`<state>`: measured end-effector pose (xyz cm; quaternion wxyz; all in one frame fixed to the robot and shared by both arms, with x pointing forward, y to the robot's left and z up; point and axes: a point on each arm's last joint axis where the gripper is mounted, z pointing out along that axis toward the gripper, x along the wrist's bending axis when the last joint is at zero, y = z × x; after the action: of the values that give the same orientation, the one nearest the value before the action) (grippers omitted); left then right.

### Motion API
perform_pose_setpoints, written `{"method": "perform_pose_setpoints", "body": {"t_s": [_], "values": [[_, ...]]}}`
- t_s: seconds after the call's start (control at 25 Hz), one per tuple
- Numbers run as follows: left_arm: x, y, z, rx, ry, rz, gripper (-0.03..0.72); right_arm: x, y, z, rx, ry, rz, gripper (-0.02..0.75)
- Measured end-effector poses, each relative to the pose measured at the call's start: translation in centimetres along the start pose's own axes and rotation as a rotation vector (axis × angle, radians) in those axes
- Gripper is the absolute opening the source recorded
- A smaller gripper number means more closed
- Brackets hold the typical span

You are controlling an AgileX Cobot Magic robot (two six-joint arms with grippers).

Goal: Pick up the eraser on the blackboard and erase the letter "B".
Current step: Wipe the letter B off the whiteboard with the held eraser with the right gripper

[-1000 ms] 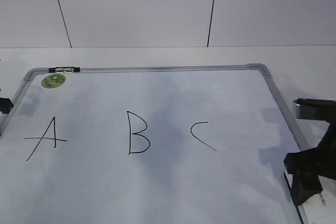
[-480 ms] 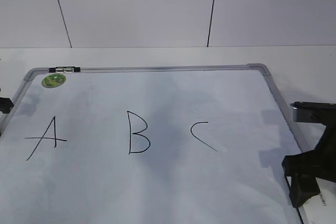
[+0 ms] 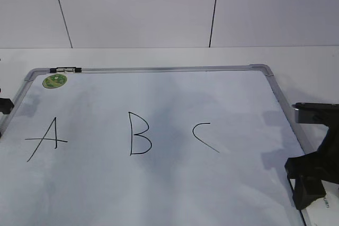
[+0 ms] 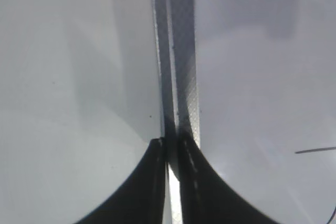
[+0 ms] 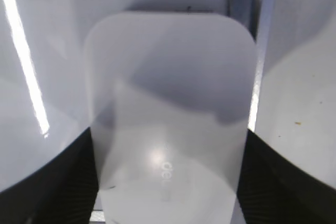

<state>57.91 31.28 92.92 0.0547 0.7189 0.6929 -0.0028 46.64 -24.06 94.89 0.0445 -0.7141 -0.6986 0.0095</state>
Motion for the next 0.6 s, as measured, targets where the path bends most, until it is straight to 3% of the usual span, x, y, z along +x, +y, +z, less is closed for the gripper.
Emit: {"method": "perform_pose_setpoints", "body": {"t_s": [0.6], "values": [[-0.01,0.02,0.0,-0.002,-0.001,-0.001,0.034,0.0,0.0,-0.05,0.003,-0.001,-0.004,0.52]]}}
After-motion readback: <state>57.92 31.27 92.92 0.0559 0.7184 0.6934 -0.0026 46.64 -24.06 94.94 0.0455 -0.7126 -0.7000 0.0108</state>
